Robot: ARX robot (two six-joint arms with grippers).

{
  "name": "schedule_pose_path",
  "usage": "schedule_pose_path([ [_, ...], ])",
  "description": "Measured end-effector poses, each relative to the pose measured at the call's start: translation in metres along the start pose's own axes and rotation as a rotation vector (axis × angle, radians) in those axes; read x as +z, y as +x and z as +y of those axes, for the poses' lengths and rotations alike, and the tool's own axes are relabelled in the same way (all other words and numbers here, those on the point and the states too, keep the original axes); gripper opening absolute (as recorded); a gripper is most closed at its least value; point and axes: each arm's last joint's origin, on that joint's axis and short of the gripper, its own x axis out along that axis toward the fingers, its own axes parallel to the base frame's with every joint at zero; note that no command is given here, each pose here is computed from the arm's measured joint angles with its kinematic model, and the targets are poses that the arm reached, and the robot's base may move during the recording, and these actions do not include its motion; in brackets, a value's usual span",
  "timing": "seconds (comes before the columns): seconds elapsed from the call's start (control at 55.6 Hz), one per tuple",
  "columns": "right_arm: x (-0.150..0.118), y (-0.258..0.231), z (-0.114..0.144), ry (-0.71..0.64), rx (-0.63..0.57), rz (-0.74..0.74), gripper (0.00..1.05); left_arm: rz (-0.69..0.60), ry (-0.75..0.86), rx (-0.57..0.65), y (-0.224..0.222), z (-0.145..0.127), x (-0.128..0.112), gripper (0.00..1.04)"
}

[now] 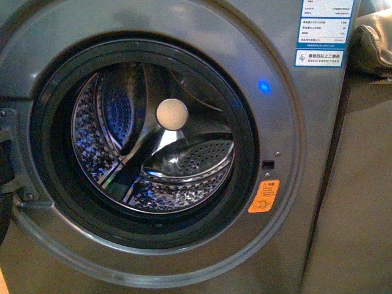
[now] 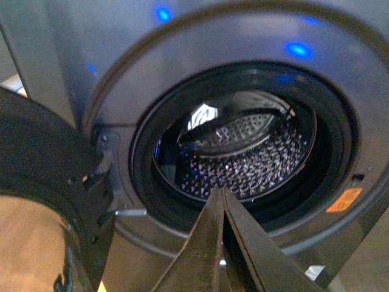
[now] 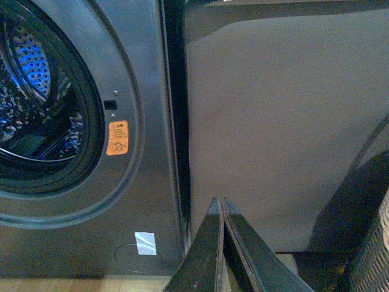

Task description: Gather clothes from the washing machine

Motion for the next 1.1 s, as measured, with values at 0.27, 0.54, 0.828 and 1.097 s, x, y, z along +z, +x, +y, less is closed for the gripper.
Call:
schedule_pose_path([
  [0.27,0.000,0.000,0.000,0.000,0.000,0.000,0.02,-0.010,0.001,0.010,-0.015,0.015,-0.053,0.04],
  [0.54,0.000,0.000,0.000,0.000,0.000,0.000,0.02,-0.003,0.002,0.012,-0.023,0.029,-0.085,0.04],
  [0.828,0.000,0.000,0.000,0.000,0.000,-0.001,0.02,-0.004,0.001,0.016,-0.030,0.031,-0.107,0.04],
  [1.097,0.000,0.000,0.000,0.000,0.000,-0.001,0.02,-0.013,0.001,0.016,-0.034,0.031,-0.119,0.04],
])
